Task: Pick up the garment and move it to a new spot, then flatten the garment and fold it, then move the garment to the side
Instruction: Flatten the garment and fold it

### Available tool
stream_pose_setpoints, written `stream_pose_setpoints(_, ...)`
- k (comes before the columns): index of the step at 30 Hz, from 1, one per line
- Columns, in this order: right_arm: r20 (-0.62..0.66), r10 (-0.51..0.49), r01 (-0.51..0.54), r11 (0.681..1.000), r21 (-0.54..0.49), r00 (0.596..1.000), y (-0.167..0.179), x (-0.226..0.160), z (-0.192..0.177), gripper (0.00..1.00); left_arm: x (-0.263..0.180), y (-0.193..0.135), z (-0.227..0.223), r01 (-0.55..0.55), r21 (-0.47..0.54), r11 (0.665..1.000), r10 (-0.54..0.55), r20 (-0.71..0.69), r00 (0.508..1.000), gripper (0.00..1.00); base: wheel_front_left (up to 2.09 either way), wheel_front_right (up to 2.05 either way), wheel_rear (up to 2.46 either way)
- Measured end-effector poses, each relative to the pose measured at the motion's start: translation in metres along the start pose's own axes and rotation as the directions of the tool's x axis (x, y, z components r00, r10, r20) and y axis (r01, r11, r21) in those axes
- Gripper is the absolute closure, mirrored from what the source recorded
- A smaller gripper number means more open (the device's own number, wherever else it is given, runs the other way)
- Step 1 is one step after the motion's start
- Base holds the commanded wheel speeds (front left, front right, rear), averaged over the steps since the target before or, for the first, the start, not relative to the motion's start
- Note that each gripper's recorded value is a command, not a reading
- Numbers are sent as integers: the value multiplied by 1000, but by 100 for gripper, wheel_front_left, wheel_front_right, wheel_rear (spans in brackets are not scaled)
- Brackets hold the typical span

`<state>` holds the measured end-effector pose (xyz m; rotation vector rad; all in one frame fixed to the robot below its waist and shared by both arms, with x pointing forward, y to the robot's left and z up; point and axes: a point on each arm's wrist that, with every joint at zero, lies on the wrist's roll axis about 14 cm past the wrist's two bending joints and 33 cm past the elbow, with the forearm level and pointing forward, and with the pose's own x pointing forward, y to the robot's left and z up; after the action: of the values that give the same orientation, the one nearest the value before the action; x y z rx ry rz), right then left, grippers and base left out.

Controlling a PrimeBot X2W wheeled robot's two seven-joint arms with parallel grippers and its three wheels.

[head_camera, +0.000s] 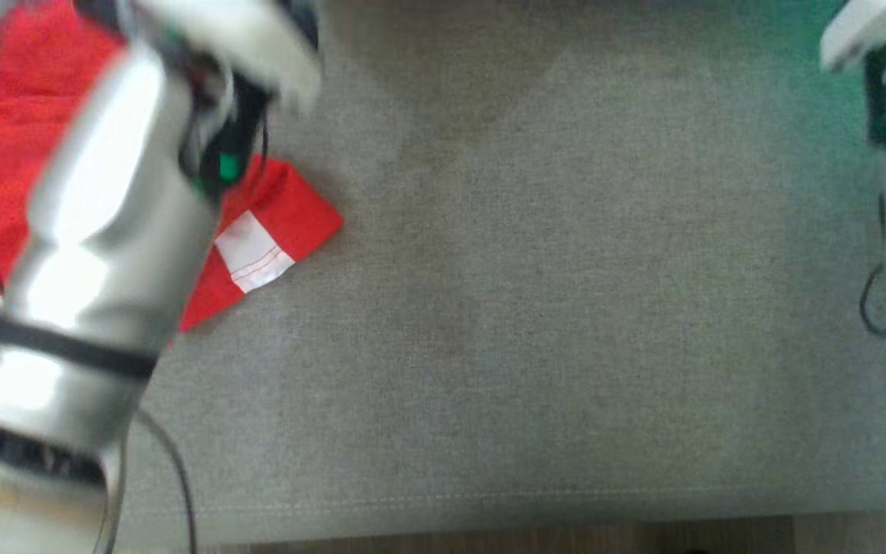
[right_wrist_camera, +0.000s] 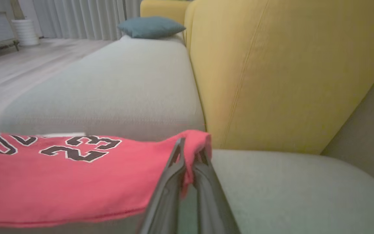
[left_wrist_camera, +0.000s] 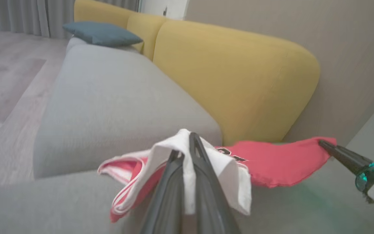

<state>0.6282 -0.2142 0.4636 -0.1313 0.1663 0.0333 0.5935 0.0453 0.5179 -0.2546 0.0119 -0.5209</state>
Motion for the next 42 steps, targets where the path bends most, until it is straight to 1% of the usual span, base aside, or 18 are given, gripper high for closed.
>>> stream_pose_setpoints(3, -95, 22, -24, 1000, -21, 995, 2, -13, -23, 100, -29, 2, -31, -5, -13, 1000, 4, -88, 996, 100, 0, 0, 0)
stream_pose_setpoints(8, -203, 11, -22, 999, -48, 979, -11, -35, -40, 100, -67, -16, -56, 47, -7, 999, -47, -188, 981, 100, 0, 0, 0)
stream_pose_setpoints(11, -255, 22, -48, 994, -96, 967, -13, -50, -48, 100, -86, -26, -60, 72, -10, 997, -73, -217, 974, 100, 0, 0, 0)
stream_pose_setpoints(13, -289, 42, -89, 985, -149, 956, -8, -60, -55, 100, -96, -32, -62, 82, -22, 996, -85, -237, 968, 100, 0, 0, 0)
stream_pose_setpoints(16, -350, 49, -125, 972, -200, 936, -9, -76, -68, 100, -109, -47, -61, 117, -31, 993, -121, -260, 958, 100, 0, 0, 0)
stream_pose_setpoints(19, -398, 27, -121, 970, -212, 917, -20, -89, -76, 100, -120, -63, -58, 155, -47, 987, -161, -272, 949, 100, 0, 0, 0)
stream_pose_setpoints(23, -433, 2, -100, 974, -203, 901, -31, -100, -77, 100, -134, -79, -56, 198, -57, 979, -206, -291, 934, 100, 0, 0, 0)
stream_pose_setpoints(26, -436, -16, -40, 992, -119, 900, -38, -107, -75, 100, -143, -86, -53, 221, -49, 974, -226, -299, 927, 100, 0, 0, 0)
stream_pose_setpoints(28, -426, -30, 31, 1000, -4, 904, -43, -112, -71, 100, -149, -93, -52, 236, -48, 970, -240, -299, 924, 100, 0, 0, 0)
stream_pose_setpoints(30, -409, -43, 101, 988, 121, 911, -48, -116, -65, 100, -156, -101, -51, 249, -54, 967, -253, -304, 919, 100, 0, 0, 0)
stream_pose_setpoints(32, -397, -52, 147, 966, 212, 916, -51, -122, -62, 100, -162, -105, -52, 247, -65, 967, -255, -309, 916, 100, 0, 0, 0)
stream_pose_setpoints(35, -394, -50, 170, 946, 275, 918, -51, -133, -63, 100, -170, -110, -51, 243, -64, 968, -251, -308, 918, 100, 0, 0, 0)
stream_pose_setpoints(39, -424, -46, 197, 927, 319, 905, -51, -154, -78, 100, -182, -123, -49, 258, -76, 963, -269, -306, 913, 100, 0, 0, 0)
stream_pose_setpoints(42, -426, -46, 214, 910, 355, 904, -53, -167, -81, 100, -194, -134, -53, 276, -79, 958, -286, -323, 902, 100, 0, 0, 0)
